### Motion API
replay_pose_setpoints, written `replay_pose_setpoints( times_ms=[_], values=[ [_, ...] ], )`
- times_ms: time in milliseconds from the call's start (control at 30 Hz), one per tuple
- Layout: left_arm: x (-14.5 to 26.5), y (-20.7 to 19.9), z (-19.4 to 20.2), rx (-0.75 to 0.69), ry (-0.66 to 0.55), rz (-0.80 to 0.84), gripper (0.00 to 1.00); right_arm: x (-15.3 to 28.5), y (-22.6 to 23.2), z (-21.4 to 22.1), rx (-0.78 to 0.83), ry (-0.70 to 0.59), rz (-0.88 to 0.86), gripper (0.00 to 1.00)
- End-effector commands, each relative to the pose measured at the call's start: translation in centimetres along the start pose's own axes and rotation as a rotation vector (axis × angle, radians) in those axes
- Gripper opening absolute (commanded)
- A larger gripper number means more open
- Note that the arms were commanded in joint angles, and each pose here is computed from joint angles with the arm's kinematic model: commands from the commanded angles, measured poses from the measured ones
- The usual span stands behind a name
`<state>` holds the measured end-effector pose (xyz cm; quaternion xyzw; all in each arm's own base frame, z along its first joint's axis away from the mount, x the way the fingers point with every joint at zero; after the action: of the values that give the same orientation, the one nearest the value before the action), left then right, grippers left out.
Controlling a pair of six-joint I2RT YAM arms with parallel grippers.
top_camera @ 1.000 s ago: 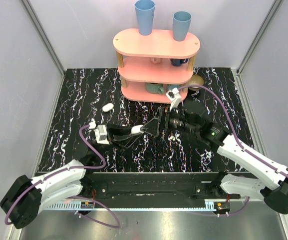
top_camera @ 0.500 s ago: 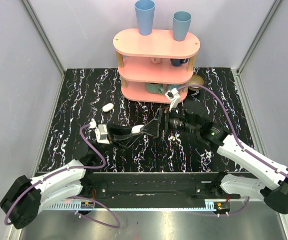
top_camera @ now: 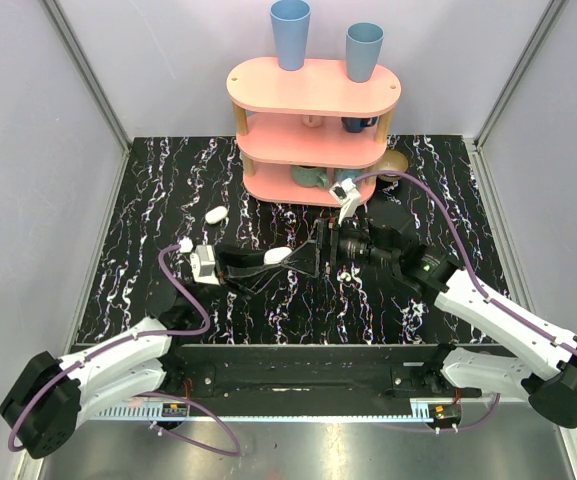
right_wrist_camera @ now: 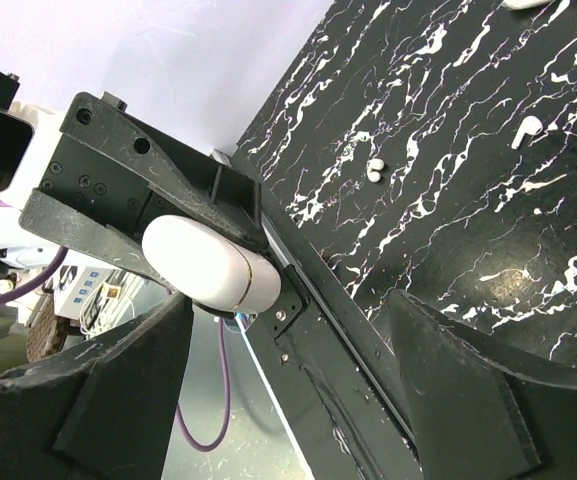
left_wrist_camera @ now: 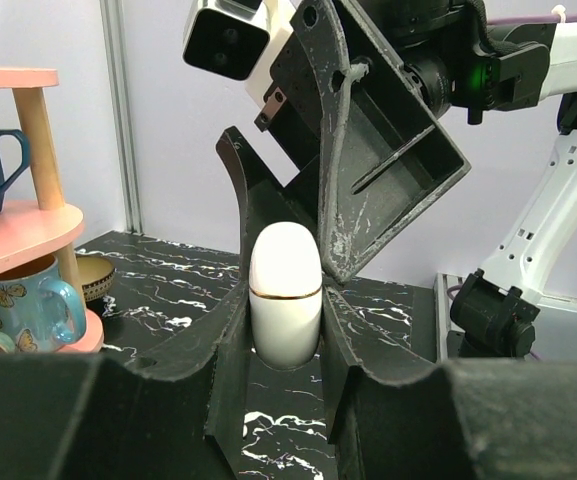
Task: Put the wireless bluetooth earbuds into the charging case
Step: Open the charging case.
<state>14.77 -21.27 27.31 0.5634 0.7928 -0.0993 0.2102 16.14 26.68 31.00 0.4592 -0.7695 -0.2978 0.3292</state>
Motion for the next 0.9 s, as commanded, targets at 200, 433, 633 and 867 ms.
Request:
replay_pose_setpoints(
  times_ms=[200, 433, 633, 867],
  values=[
    [0.2, -1.7, -2.4, -0.064, -0.047, 0.125, 0.00, -0.5, 0.9, -1.5, -0.014, -0.092, -0.030, 0.86],
    [0.5, -2.1, -2.1, -0.075, -0.023, 0.148, 0.00, -0.8, 1.2, -1.9, -0.021, -0.100, -0.043, 0.87],
    [0.7, -1.7, -1.9, -0.074, -0.024, 0.109, 0.00, -1.1, 1.5, -1.8, -0.019, -0.072, -0.069, 0.87],
    [1.1, -0.6, -0.9, -0.063, 0.011, 0.007, 0.00, -0.3, 2.7, -1.9, 0.002, -0.075, -0.134, 0.88]
  ],
)
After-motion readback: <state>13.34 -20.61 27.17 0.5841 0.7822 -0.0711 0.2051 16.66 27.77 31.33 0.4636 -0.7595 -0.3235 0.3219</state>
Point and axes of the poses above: each gripper's point midway between its finger pads, its own x axis back along the fingers, its own y axis along the line the jaws close on, z = x × y, the point moved 6 cm from there along x, back along the fingers, and after that the axes turned 8 degrees about -x, right-handed, at the moved point
